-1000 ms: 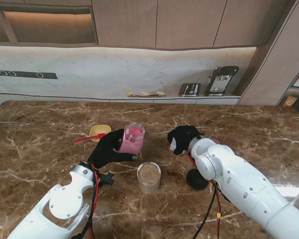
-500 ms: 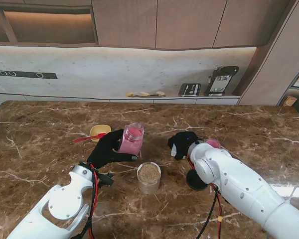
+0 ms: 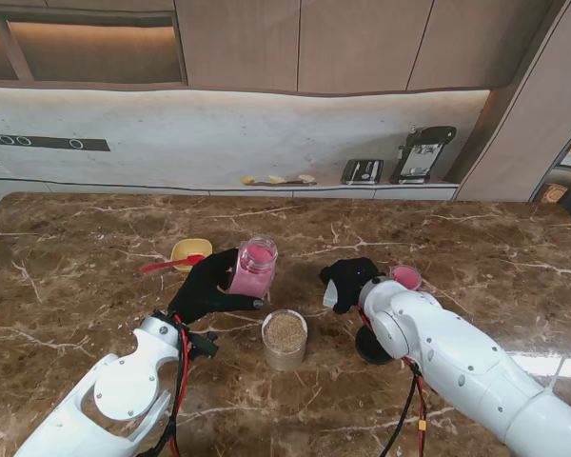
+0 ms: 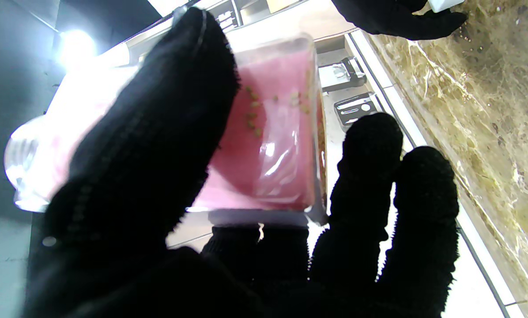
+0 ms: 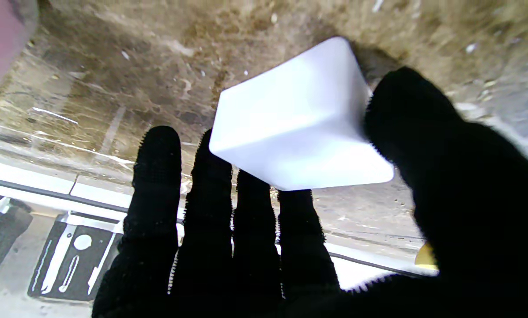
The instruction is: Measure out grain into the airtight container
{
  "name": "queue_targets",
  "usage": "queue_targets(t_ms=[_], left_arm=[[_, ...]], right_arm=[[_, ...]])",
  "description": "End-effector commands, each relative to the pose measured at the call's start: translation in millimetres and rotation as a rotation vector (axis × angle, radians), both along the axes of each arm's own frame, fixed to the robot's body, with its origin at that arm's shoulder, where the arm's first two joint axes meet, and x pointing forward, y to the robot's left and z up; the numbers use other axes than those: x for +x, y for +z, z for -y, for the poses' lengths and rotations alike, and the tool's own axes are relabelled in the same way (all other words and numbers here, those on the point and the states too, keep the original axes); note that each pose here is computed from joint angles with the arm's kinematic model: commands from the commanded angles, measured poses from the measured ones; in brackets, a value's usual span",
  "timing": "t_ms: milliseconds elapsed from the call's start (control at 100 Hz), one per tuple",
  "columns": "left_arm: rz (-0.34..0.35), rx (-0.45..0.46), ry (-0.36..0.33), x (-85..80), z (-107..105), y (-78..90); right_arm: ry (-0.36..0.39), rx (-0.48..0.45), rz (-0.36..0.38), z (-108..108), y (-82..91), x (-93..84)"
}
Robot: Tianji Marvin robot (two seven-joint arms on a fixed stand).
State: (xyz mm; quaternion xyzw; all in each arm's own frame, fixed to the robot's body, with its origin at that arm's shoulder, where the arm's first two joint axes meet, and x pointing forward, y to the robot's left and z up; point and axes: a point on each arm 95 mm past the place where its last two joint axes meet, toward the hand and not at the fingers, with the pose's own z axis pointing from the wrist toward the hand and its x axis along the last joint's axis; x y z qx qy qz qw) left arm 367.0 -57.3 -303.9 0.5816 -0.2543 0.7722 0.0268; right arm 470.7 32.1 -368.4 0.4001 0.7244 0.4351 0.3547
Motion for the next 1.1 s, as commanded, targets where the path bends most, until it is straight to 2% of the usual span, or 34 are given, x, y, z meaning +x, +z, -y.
queue_targets(t_ms=[0, 170, 560, 760, 920, 1090], left_arm=[[-0.011, 0.0, -0.001, -1.8, 1.5, -4.5], [-0.01, -0.002, 0.0, -2.2, 2.3, -4.6], [-0.006, -0.004, 0.007, -3.2, 1.7, -4.9], [-0.002, -0.005, 0.006, -3.3, 1.7, -4.3], [0.006, -0.004, 0.002, -3.0, 2.4, -3.1], [0.01, -0.006, 0.004, -3.1, 2.5, -3.6]], right_arm=[[-0.003, -0.008, -0.027, 3.0, -2.8, -6.0], [-0.001, -0.002, -0.014, 3.9, 4.1, -7.8], [-0.005, 0.043, 0.076, 8.3, 35.9, -15.2], [-0.031, 0.113, 0.177, 17.9, 62.1, -25.7], [-0.073, 0.204, 0.287, 30.4, 96.4, -42.5], [-0.17, 0.295, 0.383, 50.7, 114.8, -56.5]])
